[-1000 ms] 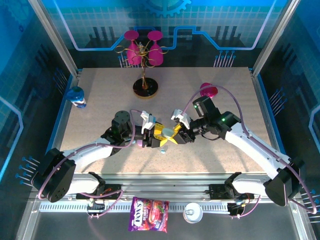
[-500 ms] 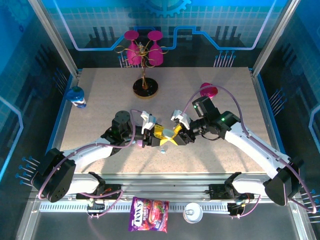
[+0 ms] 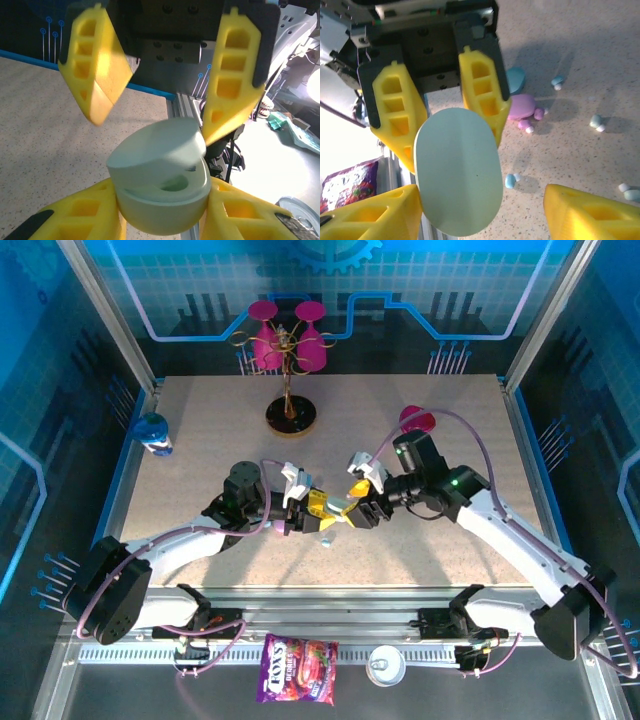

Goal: Insert the wireless bluetooth earbuds into the charging case

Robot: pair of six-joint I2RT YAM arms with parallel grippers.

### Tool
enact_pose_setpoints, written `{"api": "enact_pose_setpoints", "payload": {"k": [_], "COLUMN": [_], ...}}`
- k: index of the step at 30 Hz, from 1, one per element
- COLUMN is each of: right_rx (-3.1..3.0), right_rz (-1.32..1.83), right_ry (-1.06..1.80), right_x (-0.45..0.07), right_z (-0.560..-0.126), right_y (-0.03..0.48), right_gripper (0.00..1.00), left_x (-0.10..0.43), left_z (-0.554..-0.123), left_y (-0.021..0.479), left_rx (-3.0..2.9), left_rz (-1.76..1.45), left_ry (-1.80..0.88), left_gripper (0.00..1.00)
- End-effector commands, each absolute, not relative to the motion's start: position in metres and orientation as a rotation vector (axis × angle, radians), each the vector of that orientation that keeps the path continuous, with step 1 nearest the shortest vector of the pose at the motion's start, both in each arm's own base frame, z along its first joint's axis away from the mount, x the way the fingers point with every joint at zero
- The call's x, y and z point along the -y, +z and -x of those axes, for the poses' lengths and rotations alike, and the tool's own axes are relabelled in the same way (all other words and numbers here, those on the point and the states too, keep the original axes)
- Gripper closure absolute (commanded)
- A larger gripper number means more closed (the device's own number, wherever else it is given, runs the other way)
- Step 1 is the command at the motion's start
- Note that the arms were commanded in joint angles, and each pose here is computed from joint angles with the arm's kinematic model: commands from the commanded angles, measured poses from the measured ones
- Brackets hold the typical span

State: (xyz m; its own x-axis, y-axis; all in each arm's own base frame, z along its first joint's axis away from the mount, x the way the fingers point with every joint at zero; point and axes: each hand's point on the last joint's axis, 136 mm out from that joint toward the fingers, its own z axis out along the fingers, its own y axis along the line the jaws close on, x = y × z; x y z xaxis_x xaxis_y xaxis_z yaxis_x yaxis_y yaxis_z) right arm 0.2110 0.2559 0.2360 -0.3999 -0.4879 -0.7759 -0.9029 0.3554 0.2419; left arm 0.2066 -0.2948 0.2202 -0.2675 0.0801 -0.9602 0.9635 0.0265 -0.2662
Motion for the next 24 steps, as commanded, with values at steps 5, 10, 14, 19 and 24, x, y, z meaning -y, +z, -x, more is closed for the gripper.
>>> {"api": "enact_pose_setpoints", "payload": {"k": [5,10,14,19,24], "right_rx": [-1.968,-1.886,-1.743,-1.673,-1.797], "right_rz": [1.059,1.062,1.043,0.835,0.417], "right_ry": [0.836,0.869,0.899,0.933,0.893], "right_x": [-0.245,-0.246,-0.245,-0.227,-0.168], "right_z": [-0.232,-0.223,-0.213,-0.222,-0.271], "right_y": [0.256,0.27,0.287,0.305,0.289], "right_gripper": [0.29,0.14,0.0,0.0,0.0], "left_x": [0.297,0.297,0.295,0.291,0.285], "left_z": [-0.19,-0.193,-0.199,-0.208,-0.213], "left_y": [0.233,0.234,0.233,0.239,0.249], "left_rx": [-1.311,-1.295,-1.269,-1.242,-1.224], "left_rz": [-1.224,-1.202,-1.164,-1.105,-1.059], "left_ry": [-1.356,-1.351,-1.295,-1.24,-1.189], "left_gripper": [0.75,0.75,0.75,0.75,0.75]}}
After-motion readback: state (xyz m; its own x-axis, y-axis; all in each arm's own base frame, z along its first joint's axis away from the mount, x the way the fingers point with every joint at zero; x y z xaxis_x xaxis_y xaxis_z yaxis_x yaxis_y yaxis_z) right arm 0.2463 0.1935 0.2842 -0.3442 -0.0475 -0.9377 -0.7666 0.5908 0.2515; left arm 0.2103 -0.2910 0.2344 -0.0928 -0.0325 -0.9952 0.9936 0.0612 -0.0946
